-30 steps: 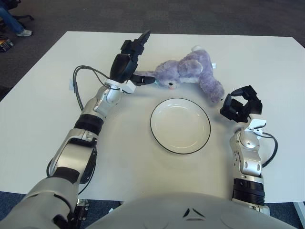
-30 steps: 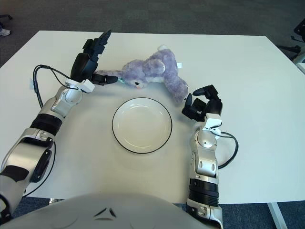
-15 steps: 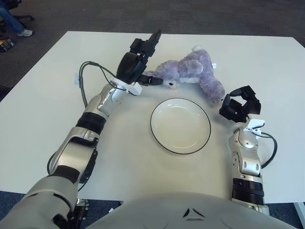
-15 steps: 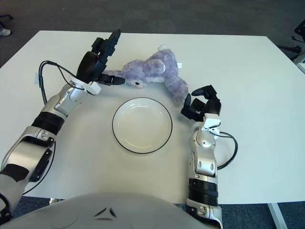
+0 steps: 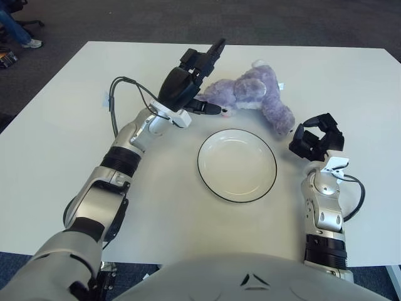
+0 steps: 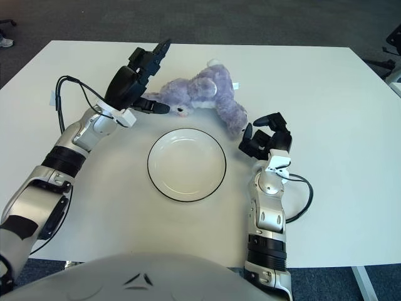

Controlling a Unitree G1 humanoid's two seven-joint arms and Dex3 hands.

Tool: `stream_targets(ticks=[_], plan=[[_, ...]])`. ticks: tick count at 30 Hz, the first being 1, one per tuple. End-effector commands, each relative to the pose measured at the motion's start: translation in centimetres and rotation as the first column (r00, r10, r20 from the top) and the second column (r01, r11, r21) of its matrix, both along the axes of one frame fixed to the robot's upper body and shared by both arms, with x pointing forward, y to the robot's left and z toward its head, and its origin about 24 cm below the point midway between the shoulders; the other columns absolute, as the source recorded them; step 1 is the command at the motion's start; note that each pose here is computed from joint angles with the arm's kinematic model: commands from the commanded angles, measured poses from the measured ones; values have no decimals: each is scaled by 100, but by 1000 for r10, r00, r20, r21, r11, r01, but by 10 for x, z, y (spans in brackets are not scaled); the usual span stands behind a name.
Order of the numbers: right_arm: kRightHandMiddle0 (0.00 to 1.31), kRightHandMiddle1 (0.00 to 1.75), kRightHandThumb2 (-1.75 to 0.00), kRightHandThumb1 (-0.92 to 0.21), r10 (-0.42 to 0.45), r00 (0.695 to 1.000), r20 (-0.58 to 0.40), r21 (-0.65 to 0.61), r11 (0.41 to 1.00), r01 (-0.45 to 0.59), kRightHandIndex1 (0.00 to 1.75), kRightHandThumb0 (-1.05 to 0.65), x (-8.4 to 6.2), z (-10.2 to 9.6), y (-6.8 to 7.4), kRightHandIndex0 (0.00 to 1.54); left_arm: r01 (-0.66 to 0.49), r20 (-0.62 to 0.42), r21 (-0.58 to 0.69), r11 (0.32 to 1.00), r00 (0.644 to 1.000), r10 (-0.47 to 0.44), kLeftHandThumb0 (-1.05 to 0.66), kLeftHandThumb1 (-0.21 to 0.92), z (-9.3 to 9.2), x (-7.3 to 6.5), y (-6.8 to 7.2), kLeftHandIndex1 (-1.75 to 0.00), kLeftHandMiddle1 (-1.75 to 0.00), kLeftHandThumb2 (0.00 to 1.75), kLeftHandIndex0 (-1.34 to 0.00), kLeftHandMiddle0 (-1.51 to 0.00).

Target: Put the doll into the plate.

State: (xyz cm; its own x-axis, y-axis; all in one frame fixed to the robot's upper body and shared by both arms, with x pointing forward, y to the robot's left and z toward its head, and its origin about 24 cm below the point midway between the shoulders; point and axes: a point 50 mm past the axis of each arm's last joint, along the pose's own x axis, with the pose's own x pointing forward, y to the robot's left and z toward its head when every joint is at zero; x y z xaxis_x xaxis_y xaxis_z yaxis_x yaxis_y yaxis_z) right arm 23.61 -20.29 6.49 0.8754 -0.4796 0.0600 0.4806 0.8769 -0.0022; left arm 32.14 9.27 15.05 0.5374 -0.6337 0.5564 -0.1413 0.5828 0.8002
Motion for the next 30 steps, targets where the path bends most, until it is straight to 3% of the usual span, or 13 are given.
stream_targets(ticks=[1, 8, 19, 30], plan=[[59, 175, -127, -35, -5, 1000, -1, 4, 1000, 5, 175, -47, 1, -1, 0, 120, 2, 35, 35, 999, 999, -3, -105, 92, 5, 0, -7, -7, -90, 44, -2, 0], [59, 175, -127, -35, -6, 1000, -3, 6, 1000, 6, 175, -47, 1, -2, 1, 120, -21, 3, 130, 991, 1000, 20, -105, 92, 2, 4, -18, -19, -78, 43, 0, 0], [58, 175, -126, -36, -7, 1000, -4, 6, 1000, 7, 175, -47, 0, -3, 1, 119, -58, -29, 238, 970, 997, 66, -104, 92, -1, 6, -28, -2, -30, 44, 0, 0], [57, 175, -125, -36, -7, 1000, -2, 0, 1000, 7, 175, -46, -1, -3, 1, 120, -71, -65, 272, 960, 994, 91, -100, 92, -7, 8, -37, 0, -16, 38, 0, 0]])
